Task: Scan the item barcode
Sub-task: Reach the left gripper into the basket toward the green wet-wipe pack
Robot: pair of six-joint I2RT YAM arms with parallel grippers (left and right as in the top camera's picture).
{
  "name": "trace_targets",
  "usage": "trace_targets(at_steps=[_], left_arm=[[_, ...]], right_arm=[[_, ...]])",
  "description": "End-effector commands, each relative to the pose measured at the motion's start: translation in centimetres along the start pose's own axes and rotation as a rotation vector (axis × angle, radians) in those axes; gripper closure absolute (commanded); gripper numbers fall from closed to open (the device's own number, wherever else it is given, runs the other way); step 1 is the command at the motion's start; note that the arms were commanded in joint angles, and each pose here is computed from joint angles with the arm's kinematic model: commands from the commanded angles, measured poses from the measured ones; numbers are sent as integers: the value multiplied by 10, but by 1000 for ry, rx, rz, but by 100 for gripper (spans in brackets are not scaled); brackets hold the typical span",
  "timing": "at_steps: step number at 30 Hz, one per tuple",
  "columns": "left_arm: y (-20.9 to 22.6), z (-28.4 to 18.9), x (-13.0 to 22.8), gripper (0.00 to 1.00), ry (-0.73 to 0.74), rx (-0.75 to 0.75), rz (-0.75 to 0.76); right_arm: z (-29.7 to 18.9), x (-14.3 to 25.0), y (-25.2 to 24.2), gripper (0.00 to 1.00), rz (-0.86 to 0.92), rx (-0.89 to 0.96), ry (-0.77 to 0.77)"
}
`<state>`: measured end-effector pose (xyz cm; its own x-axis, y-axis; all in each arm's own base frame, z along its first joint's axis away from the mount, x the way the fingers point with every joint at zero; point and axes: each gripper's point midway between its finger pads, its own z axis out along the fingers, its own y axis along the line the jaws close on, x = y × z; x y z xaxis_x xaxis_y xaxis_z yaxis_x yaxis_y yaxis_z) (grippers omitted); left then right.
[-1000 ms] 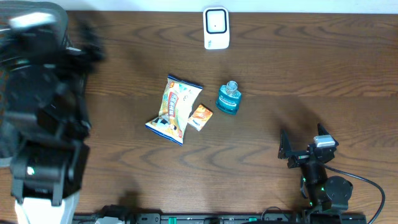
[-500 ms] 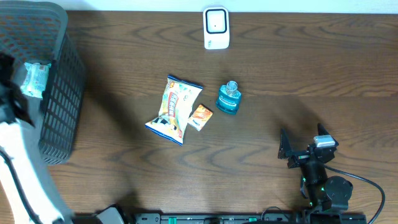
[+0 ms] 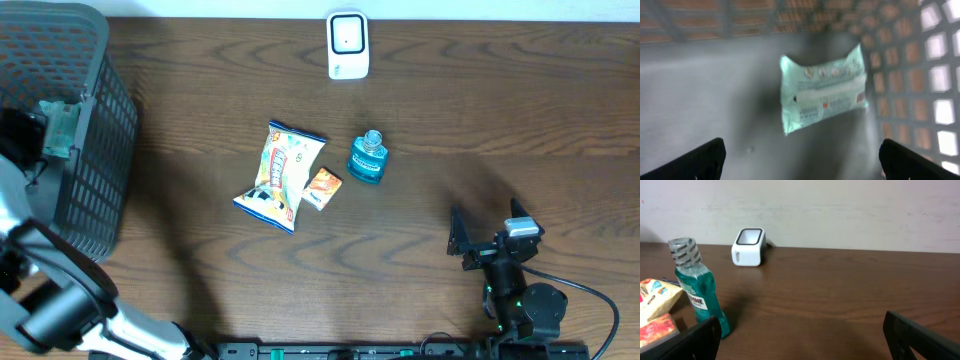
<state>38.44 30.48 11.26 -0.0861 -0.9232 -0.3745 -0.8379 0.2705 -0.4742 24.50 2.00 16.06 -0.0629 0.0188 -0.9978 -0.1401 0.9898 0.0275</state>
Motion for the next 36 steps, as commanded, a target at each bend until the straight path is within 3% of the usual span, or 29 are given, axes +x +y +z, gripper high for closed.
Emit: trace_targets(at_steps=[1,11,16,23,30,36], left_arm=[[-8,13,12,2,70,80,57],[-18,25,-9,2,-28,116,107],[-6,25,-21,2,-89,43,111],[-22,24,-29,2,-148,74,282],[-33,28,-37,2,-196,109,296],[-16,53,-29,2,-167,64,288]], right_arm=[[0,1,-1,1,14,8,1],[0,1,-1,1,14,7,2],[0,1,-1,1,14,8,2],[0,1,-1,1,14,8,1],[0,1,-1,1,14,8,2],[0,1,-1,1,14,8,2]])
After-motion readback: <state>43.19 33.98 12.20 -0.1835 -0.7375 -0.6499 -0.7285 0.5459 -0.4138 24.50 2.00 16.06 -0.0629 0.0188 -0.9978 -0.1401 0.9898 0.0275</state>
